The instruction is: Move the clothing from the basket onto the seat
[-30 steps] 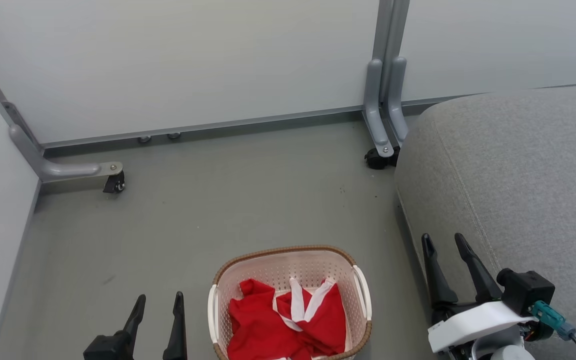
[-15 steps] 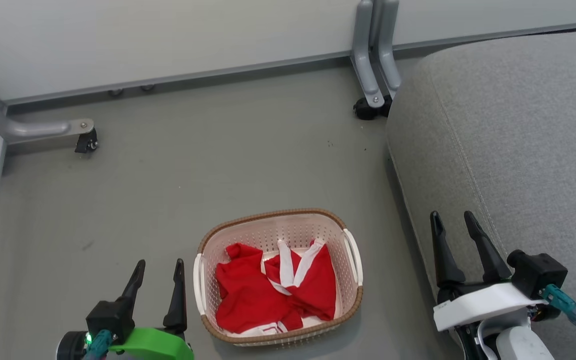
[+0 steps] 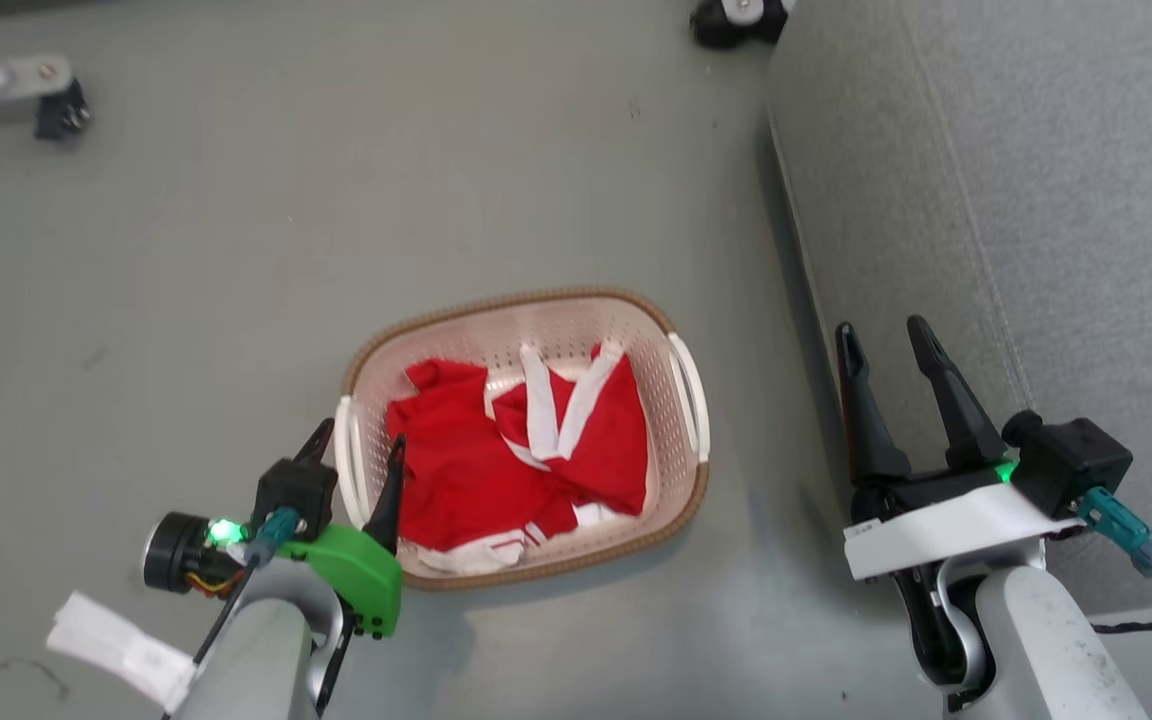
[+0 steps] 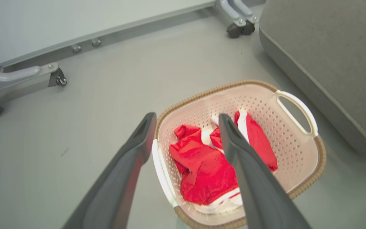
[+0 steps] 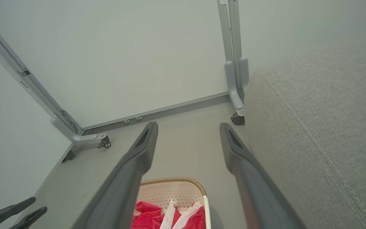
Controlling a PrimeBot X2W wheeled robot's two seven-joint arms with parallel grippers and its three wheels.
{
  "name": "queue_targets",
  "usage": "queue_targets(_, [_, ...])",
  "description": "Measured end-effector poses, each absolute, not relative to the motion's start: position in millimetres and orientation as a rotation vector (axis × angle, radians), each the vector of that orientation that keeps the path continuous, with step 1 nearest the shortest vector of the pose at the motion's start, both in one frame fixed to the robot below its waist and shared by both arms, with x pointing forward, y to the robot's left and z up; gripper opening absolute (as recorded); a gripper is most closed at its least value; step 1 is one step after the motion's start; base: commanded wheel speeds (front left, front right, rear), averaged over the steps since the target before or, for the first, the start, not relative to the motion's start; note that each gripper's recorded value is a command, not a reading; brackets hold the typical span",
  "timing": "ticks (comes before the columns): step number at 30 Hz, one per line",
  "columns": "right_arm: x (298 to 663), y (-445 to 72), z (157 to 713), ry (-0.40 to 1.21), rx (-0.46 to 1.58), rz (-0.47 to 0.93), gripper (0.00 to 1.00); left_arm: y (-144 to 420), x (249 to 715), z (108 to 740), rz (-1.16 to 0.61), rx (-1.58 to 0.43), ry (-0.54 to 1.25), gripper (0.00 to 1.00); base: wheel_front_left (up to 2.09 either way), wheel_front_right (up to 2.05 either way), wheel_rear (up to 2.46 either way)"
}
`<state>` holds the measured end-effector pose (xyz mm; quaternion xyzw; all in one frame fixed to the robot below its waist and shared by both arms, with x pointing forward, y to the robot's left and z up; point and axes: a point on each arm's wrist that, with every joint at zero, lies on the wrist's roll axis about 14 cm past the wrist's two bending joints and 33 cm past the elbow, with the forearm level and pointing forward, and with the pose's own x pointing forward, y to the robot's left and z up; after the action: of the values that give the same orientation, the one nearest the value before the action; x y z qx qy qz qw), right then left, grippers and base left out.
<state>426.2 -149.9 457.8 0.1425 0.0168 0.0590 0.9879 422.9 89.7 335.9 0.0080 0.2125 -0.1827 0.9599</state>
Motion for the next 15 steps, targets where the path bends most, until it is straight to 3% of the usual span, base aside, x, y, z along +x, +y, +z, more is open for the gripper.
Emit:
queue_targets(5, [434.5,-150.6,421.4,0.123,0.307,0.101,1.00,84.2,421.5,272.1,-0.437,0.081,0.632,1.00,0.00,0.00,0.00])
queue_targets(15, [437.7,-160.3,377.5,0.227,0.379,0.041,1.00,67.1,417.1,195.9,-0.605,0.222,0.836,1.00,0.00,0.00,0.00])
